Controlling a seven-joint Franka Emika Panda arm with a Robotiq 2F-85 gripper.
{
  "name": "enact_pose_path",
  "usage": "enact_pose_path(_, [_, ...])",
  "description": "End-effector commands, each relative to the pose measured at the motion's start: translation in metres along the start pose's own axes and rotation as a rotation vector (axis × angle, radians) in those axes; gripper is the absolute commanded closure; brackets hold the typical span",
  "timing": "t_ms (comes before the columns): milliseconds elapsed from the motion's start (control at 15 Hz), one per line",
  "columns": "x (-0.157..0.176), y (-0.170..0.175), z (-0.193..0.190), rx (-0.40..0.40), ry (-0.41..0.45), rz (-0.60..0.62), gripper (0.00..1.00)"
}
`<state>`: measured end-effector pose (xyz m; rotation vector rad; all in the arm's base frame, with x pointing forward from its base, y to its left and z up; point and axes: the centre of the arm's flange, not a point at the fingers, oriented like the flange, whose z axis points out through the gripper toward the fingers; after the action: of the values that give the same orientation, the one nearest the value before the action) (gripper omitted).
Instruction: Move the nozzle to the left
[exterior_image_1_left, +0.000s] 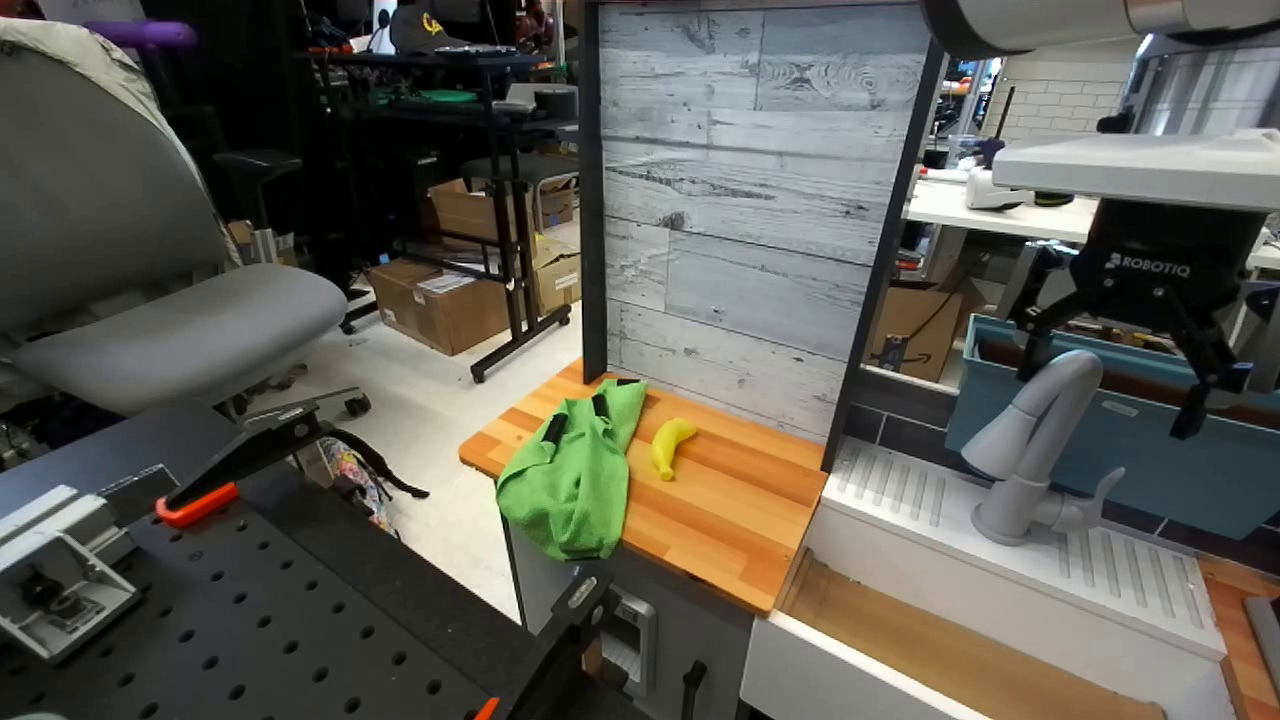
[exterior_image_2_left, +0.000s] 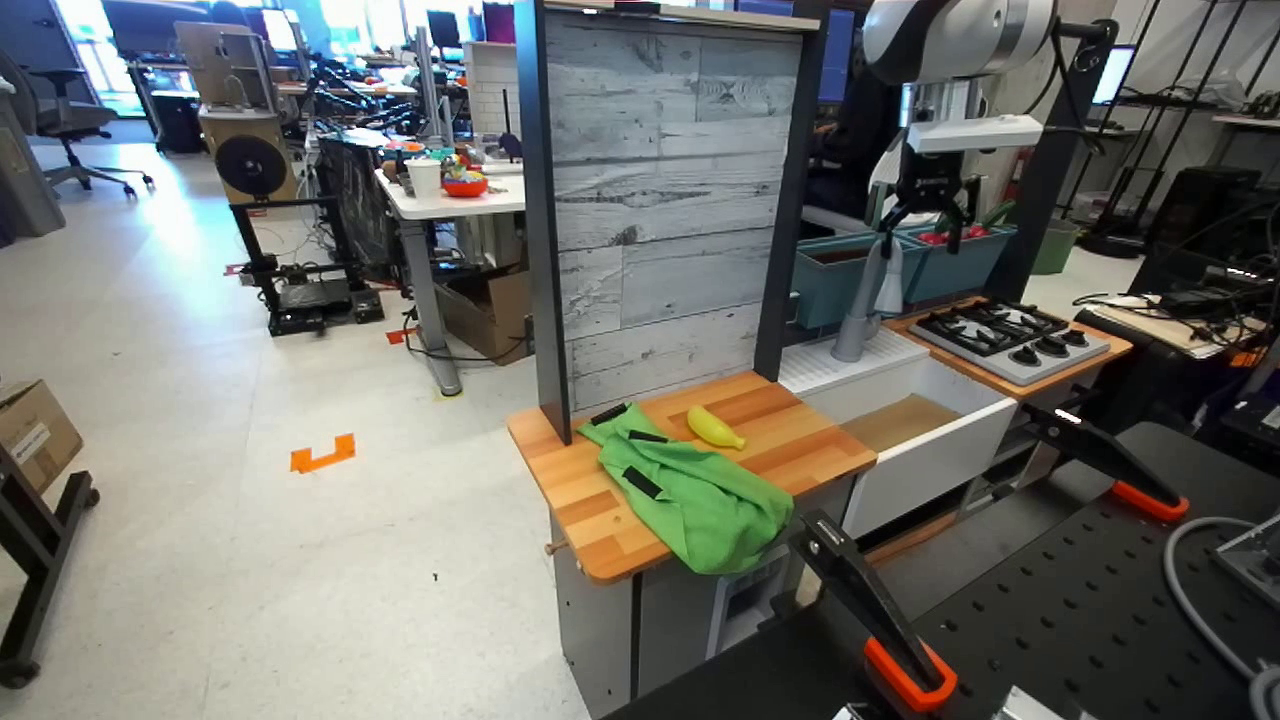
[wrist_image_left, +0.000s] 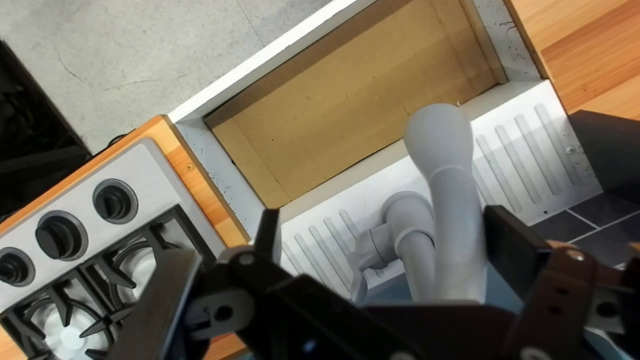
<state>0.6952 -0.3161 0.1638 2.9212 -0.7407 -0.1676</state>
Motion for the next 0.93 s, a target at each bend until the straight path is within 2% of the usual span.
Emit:
enact_pose_path(0, [-0.022,0.015,-0.018,0.024,0.044,-0.025,0.00])
enact_pose_path(333, [-0.035,0.021,-0.033,0.084,0.080,-0.042,0.00])
enact_pose_path(867, [-0.064,0.042,-0.071,0.162,0.075,-0.079,0.00])
